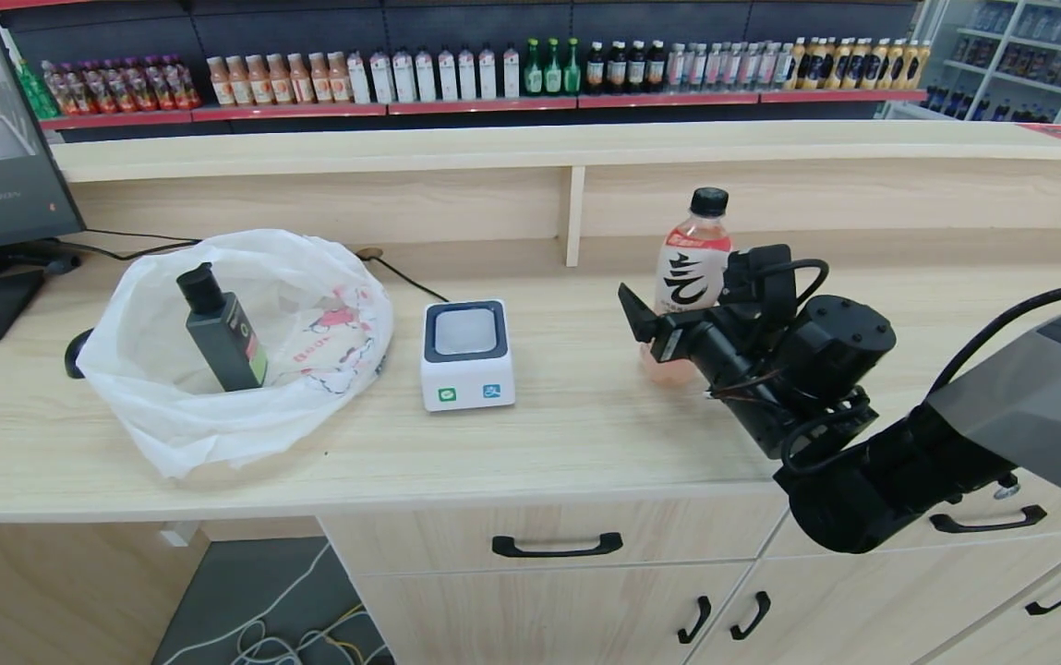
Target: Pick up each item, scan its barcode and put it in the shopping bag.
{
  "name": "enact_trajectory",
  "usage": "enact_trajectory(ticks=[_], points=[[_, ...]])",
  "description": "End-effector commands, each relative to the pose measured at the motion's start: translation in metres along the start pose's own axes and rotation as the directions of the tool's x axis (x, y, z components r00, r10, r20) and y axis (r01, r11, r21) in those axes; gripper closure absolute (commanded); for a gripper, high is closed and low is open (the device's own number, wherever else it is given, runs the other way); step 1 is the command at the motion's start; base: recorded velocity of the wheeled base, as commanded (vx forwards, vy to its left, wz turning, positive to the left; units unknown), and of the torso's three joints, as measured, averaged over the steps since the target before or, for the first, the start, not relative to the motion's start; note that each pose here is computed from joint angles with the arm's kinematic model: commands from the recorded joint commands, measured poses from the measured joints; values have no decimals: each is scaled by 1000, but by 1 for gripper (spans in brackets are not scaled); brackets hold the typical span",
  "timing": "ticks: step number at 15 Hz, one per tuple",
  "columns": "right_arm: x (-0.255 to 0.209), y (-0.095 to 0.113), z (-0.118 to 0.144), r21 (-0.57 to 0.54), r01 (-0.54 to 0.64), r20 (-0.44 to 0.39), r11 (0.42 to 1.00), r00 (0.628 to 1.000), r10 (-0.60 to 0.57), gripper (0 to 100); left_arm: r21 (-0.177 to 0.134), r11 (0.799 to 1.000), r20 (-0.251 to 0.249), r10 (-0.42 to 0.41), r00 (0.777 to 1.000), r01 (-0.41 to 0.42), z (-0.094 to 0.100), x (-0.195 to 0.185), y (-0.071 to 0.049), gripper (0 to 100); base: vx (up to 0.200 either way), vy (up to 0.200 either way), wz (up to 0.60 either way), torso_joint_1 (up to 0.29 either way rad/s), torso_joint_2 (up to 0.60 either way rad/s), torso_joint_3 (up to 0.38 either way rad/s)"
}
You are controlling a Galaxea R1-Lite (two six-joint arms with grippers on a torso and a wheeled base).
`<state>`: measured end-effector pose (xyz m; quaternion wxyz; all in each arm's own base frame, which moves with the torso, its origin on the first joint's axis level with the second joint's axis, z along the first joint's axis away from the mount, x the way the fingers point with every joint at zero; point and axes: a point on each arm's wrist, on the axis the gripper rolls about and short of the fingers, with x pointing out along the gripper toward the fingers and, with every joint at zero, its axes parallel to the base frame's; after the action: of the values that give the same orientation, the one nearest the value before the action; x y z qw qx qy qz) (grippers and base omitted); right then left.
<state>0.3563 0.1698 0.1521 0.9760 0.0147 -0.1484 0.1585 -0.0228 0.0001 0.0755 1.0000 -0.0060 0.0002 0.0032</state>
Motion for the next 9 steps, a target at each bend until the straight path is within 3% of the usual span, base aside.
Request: enact_trajectory(ticks=[1,2,3,9], points=[[0,0,0,0,2,0,1000,1000,-2,0,0,1000,0,1,1000,-1,0,0,0,0,0,0,0,0,0,0],[0,0,1,0,4,1,1000,1000,-4,0,0,1000,0,1,1000,-1,0,0,0,0,0,0,0,0,0,0],[0,0,0,0,4,1,1000,1000,-4,100,0,1000,0,1,1000,-1,0,0,0,0,0,0,0,0,0,0],[-2,1,3,0,3,5,1000,1000,-3,100,0,1000,0,1,1000,-1,0,0,0,0,0,0,0,0,0,0]])
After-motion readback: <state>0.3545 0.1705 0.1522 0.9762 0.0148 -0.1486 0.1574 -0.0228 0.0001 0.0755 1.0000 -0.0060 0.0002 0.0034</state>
